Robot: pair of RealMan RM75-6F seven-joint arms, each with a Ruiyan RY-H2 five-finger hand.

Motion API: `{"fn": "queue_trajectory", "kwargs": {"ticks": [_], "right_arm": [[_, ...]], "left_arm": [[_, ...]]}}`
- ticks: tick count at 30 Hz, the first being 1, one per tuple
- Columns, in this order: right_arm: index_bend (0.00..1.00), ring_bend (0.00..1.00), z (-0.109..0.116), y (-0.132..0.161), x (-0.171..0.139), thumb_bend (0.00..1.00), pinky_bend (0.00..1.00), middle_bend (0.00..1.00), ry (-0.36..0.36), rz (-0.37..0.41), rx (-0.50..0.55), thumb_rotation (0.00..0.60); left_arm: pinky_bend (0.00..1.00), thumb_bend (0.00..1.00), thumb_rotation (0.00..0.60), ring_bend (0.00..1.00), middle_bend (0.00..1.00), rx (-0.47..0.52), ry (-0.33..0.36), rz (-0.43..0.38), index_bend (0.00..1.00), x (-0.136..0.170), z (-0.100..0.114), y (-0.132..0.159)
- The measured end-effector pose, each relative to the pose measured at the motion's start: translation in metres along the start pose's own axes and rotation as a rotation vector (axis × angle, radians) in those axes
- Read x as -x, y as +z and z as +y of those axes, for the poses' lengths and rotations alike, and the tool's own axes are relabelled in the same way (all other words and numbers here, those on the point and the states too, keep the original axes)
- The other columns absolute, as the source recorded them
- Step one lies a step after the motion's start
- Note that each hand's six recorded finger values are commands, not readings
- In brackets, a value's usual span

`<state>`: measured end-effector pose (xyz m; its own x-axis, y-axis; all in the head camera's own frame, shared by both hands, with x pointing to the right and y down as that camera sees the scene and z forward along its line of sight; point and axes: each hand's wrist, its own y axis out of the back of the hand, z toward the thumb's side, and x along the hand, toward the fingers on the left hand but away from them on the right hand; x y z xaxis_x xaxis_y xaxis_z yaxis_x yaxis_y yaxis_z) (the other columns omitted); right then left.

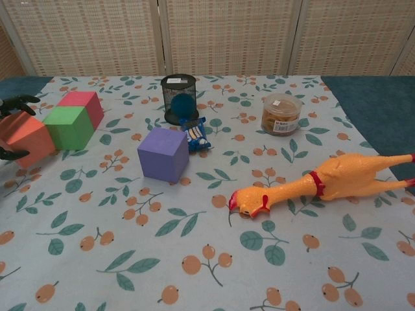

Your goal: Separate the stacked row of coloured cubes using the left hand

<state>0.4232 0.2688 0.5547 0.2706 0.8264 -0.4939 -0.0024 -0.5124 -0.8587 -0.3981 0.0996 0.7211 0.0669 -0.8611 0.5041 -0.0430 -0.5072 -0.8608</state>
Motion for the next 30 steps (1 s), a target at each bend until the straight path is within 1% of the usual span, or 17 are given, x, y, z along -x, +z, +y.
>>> {"fn": "queue_trajectory", "kwargs": {"ticks": [4, 7, 8, 9, 10, 11, 12, 13, 16, 21, 24, 25, 27, 29, 30], "right_arm": [[0.00, 0.00, -0.002, 0.001, 0.000, 0.19, 0.00, 0.00, 0.005, 0.004, -0.002, 0.600], [0.00, 0.00, -0.002, 0.002, -0.001, 0.19, 0.00, 0.00, 0.007, 0.005, -0.002, 0.600], [0.00, 0.00, -0.002, 0.002, -0.001, 0.19, 0.00, 0.00, 0.007, 0.005, -0.002, 0.600], [0.00, 0.00, -0.002, 0.002, -0.001, 0.19, 0.00, 0.00, 0.005, 0.003, -0.002, 0.600], [0.00, 0.00, -0.002, 0.002, -0.001, 0.19, 0.00, 0.00, 0.005, 0.001, -0.003, 0.600], [0.00, 0.00, -0.002, 0.002, -0.001, 0.19, 0.00, 0.00, 0.004, 0.000, -0.004, 0.600], [0.00, 0.00, -0.002, 0.002, -0.001, 0.19, 0.00, 0.00, 0.003, -0.001, -0.006, 0.600], [0.00, 0.00, -0.002, 0.002, -0.001, 0.19, 0.00, 0.00, 0.003, -0.001, -0.008, 0.600], [0.00, 0.00, -0.005, 0.002, 0.000, 0.19, 0.00, 0.00, 0.011, -0.001, -0.016, 0.600], [0.00, 0.00, -0.006, 0.002, 0.001, 0.19, 0.00, 0.00, 0.014, -0.006, -0.020, 0.600], [0.00, 0.00, -0.005, 0.002, 0.000, 0.19, 0.00, 0.00, 0.012, -0.003, -0.016, 0.600], [0.00, 0.00, -0.005, 0.002, 0.000, 0.19, 0.00, 0.00, 0.012, -0.004, -0.015, 0.600], [0.00, 0.00, -0.005, 0.002, 0.000, 0.19, 0.00, 0.00, 0.013, -0.004, -0.013, 0.600], [0.00, 0.00, -0.005, 0.002, 0.000, 0.19, 0.00, 0.00, 0.015, -0.004, -0.013, 0.600], [0.00, 0.00, -0.006, 0.002, 0.001, 0.19, 0.00, 0.00, 0.018, -0.002, -0.013, 0.600]], "left_arm": [[0.20, 0.33, 0.600, 0.46, 0.15, -0.020, -0.032, 0.010, 0.00, 0.019, 0.005, -0.016], [0.16, 0.33, 0.600, 0.43, 0.15, -0.030, -0.078, 0.033, 0.00, 0.033, -0.001, -0.029], [0.15, 0.33, 0.600, 0.42, 0.16, -0.033, -0.082, 0.037, 0.00, 0.035, -0.002, -0.031], [0.14, 0.32, 0.600, 0.38, 0.16, -0.036, -0.079, 0.039, 0.00, 0.036, -0.002, -0.032], [0.13, 0.32, 0.600, 0.28, 0.15, -0.039, -0.071, 0.042, 0.00, 0.038, -0.001, -0.034], [0.12, 0.32, 0.600, 0.22, 0.13, -0.038, -0.065, 0.043, 0.00, 0.040, 0.000, -0.036], [0.10, 0.33, 0.600, 0.13, 0.11, -0.032, -0.059, 0.041, 0.00, 0.042, 0.001, -0.037], [0.09, 0.33, 0.600, 0.08, 0.09, -0.019, -0.057, 0.037, 0.00, 0.044, 0.002, -0.037], [0.08, 0.33, 0.600, 0.01, 0.04, 0.022, -0.067, 0.011, 0.00, 0.048, 0.004, -0.035], [0.08, 0.32, 0.600, 0.00, 0.02, 0.068, -0.086, -0.031, 0.00, 0.052, 0.008, -0.028], [0.06, 0.30, 0.600, 0.00, 0.02, 0.071, -0.080, -0.042, 0.00, 0.051, 0.011, -0.025], [0.04, 0.30, 0.600, 0.01, 0.03, 0.074, -0.069, -0.047, 0.00, 0.051, 0.013, -0.024], [0.03, 0.32, 0.600, 0.06, 0.04, 0.083, -0.044, -0.057, 0.00, 0.049, 0.016, -0.021], [0.03, 0.34, 0.600, 0.12, 0.08, 0.099, -0.005, -0.076, 0.00, 0.046, 0.022, -0.015], [0.03, 0.35, 0.600, 0.13, 0.10, 0.112, 0.009, -0.083, 0.00, 0.044, 0.024, -0.013]]}}
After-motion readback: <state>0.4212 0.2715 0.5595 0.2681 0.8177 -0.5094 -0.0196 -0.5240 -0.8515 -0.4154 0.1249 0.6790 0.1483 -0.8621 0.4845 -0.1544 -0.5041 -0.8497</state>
